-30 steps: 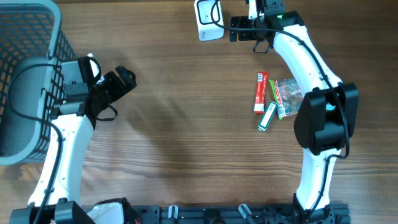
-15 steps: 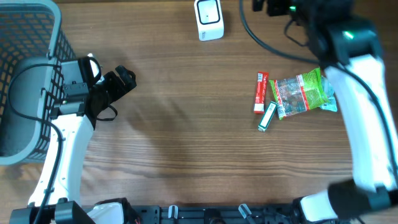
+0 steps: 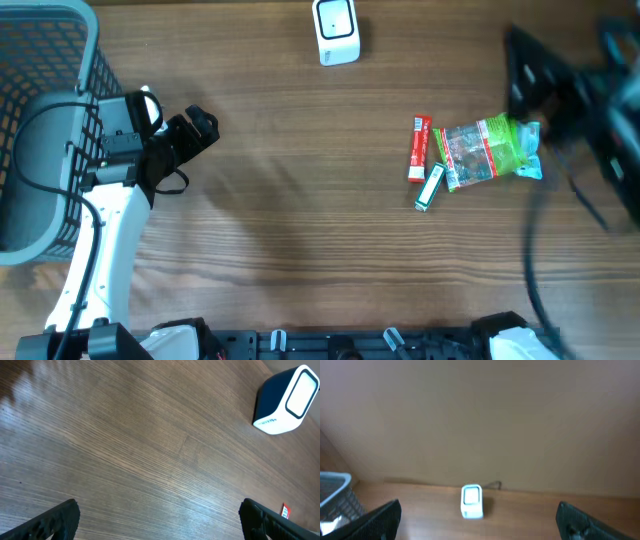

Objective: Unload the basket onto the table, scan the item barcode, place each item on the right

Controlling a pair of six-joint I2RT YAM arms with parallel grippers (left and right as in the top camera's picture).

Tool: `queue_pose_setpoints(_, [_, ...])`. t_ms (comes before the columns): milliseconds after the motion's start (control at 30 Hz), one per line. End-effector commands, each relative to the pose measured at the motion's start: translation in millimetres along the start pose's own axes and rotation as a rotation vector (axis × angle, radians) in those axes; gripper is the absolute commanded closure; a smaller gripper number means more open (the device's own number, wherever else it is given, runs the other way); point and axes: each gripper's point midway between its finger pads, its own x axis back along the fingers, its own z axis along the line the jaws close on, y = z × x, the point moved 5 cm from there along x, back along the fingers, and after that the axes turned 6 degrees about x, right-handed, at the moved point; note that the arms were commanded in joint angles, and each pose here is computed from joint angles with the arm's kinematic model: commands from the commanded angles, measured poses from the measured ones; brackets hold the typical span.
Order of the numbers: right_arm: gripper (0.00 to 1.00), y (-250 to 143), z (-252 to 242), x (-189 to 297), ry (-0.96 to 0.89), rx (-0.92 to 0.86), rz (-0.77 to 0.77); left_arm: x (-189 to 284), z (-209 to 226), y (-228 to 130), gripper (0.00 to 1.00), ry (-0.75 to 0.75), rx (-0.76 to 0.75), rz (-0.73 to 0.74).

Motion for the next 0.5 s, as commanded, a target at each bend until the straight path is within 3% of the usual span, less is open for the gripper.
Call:
queue_pose_setpoints(0, [0.0,-22.3,-11.0,43.1,-0.082,0.0,0.006,-0.8,0.8,0.7,0.0,0.001,-0.005,0.0])
queue_pose_setpoints(267, [0.0,-136.7,-29.6,68.5,-0.205,-0.015,0.033,-0.8,0.8,0.7,0.0,0.0,-0.006,0.0])
queue_pose_setpoints(467, [0.0,-179.1,-32.5,57.1,-0.208,-0.015,-0.181,-0.8,0.8,0.7,0.0,0.001,-0.006,0.0])
